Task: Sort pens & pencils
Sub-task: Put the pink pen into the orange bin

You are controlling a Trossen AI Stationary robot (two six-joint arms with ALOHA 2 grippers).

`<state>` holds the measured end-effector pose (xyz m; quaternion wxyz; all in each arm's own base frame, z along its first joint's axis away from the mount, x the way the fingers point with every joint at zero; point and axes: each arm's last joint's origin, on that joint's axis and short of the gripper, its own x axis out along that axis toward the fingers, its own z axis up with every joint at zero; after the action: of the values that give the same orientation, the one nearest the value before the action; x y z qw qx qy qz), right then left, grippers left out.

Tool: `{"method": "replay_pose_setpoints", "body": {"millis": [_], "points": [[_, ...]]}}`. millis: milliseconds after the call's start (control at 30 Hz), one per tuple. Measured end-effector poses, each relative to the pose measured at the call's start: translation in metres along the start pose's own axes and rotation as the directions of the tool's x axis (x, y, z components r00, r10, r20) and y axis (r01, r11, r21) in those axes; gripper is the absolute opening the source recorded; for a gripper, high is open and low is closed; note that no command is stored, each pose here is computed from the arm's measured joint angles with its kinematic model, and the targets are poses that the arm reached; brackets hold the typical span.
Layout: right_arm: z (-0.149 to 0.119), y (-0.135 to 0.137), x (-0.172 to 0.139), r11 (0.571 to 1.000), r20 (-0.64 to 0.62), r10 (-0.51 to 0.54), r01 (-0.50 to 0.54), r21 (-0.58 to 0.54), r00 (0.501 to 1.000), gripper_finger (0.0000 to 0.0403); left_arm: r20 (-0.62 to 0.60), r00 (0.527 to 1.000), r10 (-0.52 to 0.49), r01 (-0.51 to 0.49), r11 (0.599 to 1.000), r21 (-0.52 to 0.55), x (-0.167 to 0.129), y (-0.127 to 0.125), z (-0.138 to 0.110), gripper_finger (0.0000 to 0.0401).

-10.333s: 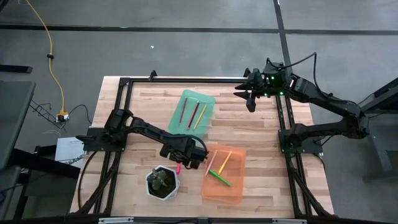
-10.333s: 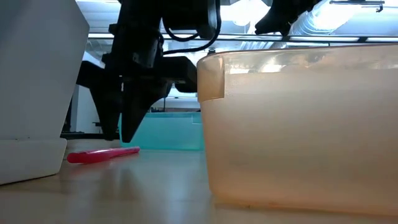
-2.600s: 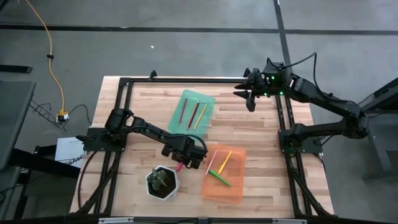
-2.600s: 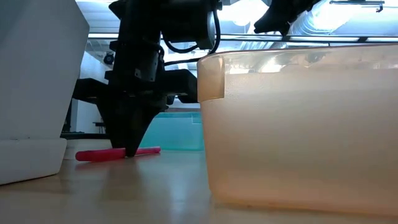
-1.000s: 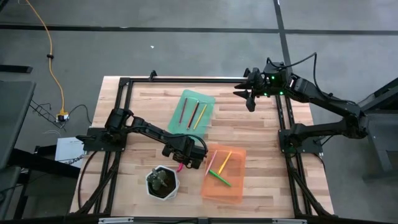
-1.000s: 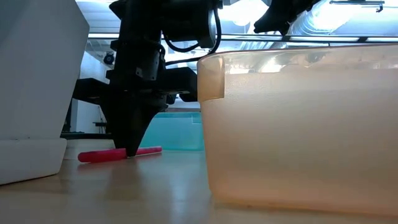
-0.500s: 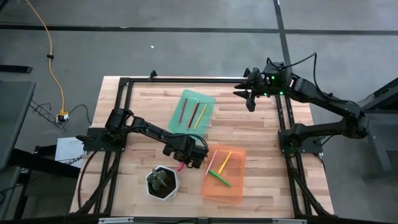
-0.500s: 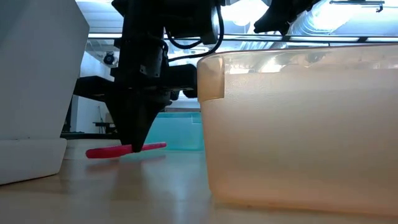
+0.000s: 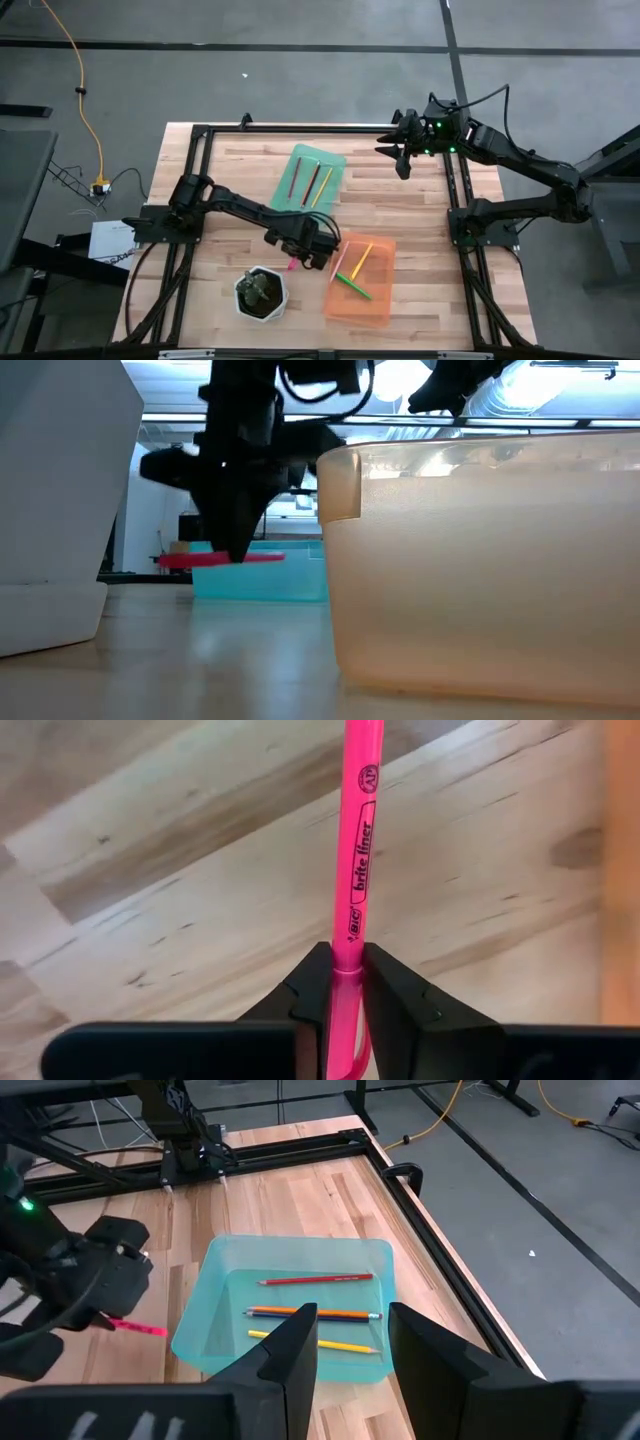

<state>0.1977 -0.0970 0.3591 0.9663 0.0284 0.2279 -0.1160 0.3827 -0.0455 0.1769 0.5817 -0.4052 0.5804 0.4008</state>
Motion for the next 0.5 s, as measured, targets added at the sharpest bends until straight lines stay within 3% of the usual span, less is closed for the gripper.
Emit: {"method": "replay_pose_setpoints", "body": {"millis": [200,500], "points": [[0.0,0.0,0.0,1.0,0.0,0.0,0.0,0.0,1.0,0.0117,0.051,0.999,-0.007,0.005,0.999,0.039,-0.021,-0.006,0.003,0.0037],[0.0,0.0,0.0,1.0,0.0,0.0,0.0,0.0,1.0,0.0117,0.172,0.98,-0.098,0.087,0.994,0.068,-0.056,-0.02,0.009,0.0037]]}}
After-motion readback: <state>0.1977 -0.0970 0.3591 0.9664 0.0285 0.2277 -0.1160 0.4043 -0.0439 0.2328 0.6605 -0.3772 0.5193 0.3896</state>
